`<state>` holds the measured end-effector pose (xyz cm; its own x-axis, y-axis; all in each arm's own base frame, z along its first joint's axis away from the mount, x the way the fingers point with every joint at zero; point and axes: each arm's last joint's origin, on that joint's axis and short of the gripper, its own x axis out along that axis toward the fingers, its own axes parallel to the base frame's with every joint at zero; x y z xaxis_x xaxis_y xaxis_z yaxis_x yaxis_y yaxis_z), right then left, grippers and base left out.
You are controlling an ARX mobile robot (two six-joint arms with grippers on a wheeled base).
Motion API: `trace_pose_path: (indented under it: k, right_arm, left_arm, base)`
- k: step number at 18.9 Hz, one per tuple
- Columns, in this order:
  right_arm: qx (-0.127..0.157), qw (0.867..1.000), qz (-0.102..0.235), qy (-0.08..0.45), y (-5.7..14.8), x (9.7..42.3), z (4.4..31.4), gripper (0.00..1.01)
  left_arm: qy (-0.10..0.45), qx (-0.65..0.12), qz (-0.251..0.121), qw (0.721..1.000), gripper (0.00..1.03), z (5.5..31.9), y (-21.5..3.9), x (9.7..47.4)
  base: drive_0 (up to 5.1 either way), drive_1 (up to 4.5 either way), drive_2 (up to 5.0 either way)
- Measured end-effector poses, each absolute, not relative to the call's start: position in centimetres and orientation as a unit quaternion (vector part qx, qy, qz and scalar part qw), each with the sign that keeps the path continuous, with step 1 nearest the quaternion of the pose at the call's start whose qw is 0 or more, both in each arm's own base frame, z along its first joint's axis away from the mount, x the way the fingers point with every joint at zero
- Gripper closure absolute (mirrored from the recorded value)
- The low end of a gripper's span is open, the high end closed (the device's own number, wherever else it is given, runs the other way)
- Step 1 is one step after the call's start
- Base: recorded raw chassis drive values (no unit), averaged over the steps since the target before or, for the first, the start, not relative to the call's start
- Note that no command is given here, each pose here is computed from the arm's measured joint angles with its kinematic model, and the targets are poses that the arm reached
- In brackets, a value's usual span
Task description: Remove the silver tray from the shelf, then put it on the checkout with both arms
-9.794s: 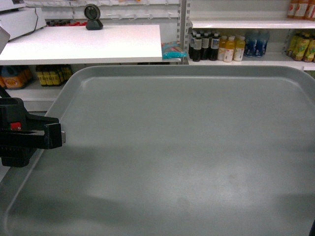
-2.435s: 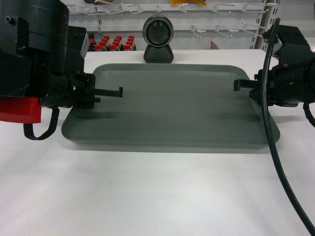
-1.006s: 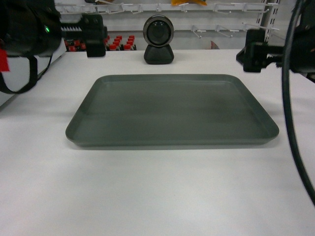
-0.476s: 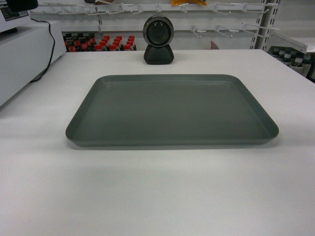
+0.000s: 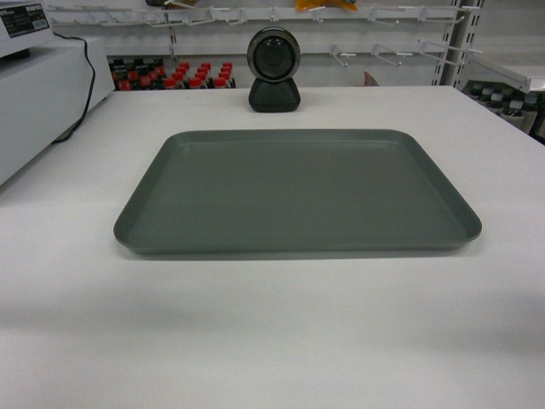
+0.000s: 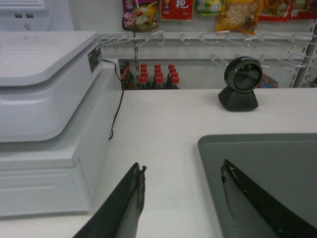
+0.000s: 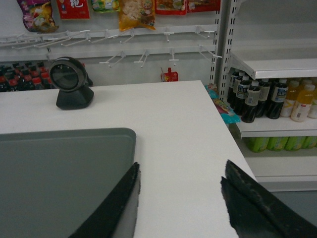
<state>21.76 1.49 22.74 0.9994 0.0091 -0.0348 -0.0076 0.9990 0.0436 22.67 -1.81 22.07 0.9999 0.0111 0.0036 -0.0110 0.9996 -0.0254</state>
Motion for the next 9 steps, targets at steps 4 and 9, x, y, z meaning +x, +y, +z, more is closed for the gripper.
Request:
trace_pose_path:
  k: [4, 9]
  right_arm:
    - [0.005, 1.0, -0.006, -0.005, -0.1, 18.4, 21.5, 0.91]
    - [0.001, 1.0, -0.001, -0.002, 0.0, 15.8, 19.3, 0.99]
  left_arm:
    - [0.002, -0.009, 0.002, 1.0, 0.95, 20.0, -1.1, 19.5]
    - [0.005, -0.007, 0.001, 1.0, 1.01, 18.4, 0.0, 16.6]
  base:
    - [0.0, 0.0, 0.0]
    - [0.0, 0.0, 0.0]
